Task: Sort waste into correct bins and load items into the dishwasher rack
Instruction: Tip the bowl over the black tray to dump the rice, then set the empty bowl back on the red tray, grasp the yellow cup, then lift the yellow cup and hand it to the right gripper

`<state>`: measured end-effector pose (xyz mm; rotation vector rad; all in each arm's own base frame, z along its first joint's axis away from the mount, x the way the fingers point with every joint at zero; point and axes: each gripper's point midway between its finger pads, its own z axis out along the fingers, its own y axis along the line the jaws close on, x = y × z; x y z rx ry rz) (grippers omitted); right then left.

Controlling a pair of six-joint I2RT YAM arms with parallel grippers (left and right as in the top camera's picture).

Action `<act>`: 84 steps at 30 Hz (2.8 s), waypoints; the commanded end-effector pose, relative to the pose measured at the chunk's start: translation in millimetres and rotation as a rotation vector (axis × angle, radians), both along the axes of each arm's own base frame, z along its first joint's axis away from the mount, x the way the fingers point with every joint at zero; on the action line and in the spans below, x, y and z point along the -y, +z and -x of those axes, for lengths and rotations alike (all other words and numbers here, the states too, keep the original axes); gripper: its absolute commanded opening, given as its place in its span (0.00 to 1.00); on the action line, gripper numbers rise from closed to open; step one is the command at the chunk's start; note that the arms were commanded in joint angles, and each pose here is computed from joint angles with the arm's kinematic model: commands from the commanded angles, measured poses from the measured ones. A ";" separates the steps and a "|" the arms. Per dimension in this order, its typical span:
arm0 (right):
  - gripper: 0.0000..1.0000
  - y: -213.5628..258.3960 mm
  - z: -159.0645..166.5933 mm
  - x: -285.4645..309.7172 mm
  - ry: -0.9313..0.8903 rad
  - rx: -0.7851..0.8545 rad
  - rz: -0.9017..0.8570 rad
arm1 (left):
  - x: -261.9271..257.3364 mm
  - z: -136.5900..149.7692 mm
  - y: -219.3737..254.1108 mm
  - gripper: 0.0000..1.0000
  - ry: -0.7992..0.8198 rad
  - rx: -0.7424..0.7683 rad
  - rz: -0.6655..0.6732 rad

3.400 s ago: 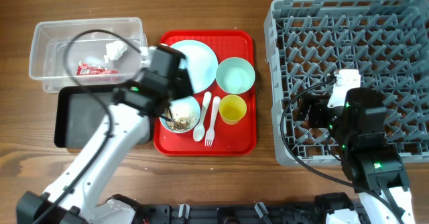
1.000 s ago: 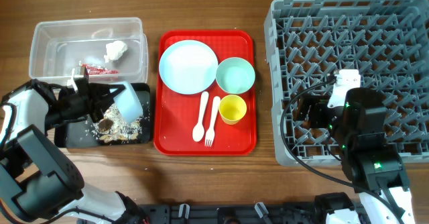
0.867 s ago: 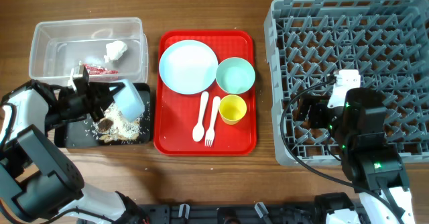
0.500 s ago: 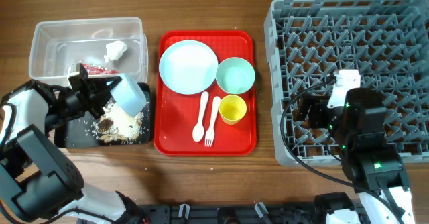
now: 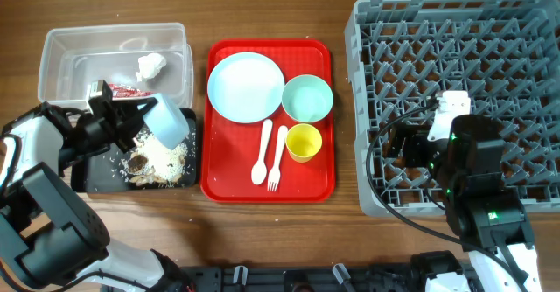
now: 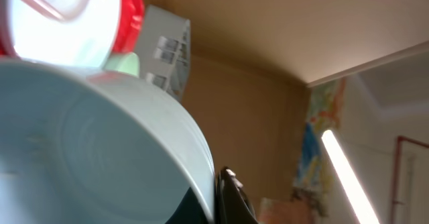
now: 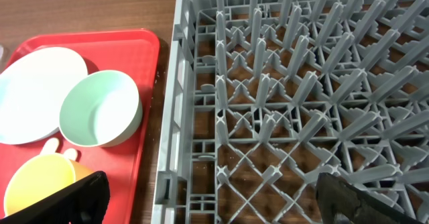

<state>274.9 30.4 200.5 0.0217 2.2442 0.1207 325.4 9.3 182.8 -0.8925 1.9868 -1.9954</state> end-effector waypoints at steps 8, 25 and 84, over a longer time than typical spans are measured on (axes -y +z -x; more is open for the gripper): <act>1.00 8.3 -2.2 2.3 -0.013 0.020 0.004 | 29.4 12.4 4.8 0.04 -0.116 0.047 -0.189; 1.00 8.3 -2.1 2.3 -0.013 0.019 0.004 | 163.0 19.2 -90.3 0.04 -0.413 0.002 -1.365; 0.99 53.9 10.3 -159.5 1.041 0.152 -0.581 | 299.1 35.5 57.5 0.04 -0.783 0.485 -0.205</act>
